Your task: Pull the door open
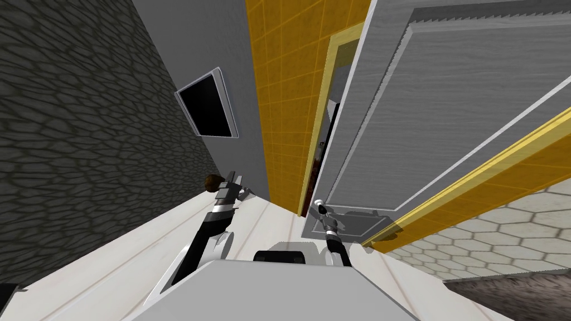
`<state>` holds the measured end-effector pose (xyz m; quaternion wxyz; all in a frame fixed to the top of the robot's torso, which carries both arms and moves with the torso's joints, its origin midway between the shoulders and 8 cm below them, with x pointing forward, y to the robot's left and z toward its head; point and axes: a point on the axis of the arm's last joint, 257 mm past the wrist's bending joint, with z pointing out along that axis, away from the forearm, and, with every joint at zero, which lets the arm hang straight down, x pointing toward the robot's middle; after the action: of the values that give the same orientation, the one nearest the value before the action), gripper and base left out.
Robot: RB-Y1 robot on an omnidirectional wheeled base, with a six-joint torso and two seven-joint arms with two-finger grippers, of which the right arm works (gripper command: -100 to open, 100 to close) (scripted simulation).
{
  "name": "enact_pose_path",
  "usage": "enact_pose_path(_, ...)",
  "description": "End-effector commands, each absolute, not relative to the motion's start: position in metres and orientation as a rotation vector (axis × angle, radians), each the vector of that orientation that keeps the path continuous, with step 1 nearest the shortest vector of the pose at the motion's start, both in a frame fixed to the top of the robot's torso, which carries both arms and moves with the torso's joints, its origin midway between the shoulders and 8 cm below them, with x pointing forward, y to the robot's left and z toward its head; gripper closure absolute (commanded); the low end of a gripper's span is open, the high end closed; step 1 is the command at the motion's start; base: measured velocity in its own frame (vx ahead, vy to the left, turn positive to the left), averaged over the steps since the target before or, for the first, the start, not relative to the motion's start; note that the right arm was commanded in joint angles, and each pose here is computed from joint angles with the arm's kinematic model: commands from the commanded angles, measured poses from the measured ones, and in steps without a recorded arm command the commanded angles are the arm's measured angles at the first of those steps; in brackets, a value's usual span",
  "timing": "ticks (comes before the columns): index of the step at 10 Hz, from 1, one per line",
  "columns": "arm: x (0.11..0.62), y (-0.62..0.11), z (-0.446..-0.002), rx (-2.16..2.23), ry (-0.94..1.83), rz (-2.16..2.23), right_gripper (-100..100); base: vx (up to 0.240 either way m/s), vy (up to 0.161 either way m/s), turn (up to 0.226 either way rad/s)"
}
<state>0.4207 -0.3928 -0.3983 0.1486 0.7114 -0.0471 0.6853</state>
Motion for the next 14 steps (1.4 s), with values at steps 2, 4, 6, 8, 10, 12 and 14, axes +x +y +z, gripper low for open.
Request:
enact_pose_path(2,0.432,-0.368,-0.391,2.066,-0.203,2.06,-100,-0.027,-0.011,-0.002)
enact_pose_path(4,0.433,-0.367,-0.392,2.081,-0.249,2.079,-100,-0.043,-0.006,0.026)
enact_pose_path(6,0.421,-0.388,-0.398,2.083,-0.263,2.027,-100,-0.027,-0.027,-0.013)
enact_pose_path(8,0.433,-0.397,-0.398,2.115,-0.283,1.999,-100,-0.004,0.007,-0.068)
enact_pose_path(10,0.44,-0.399,-0.396,2.126,-0.289,1.995,-100,-0.021,0.04,-0.021)
enact_pose_path(12,0.446,-0.401,-0.395,2.136,-0.294,1.99,-100,-0.013,0.033,-0.015)
enact_pose_path(14,0.455,-0.402,-0.392,2.15,-0.301,1.985,-100,-0.012,0.041,-0.018)
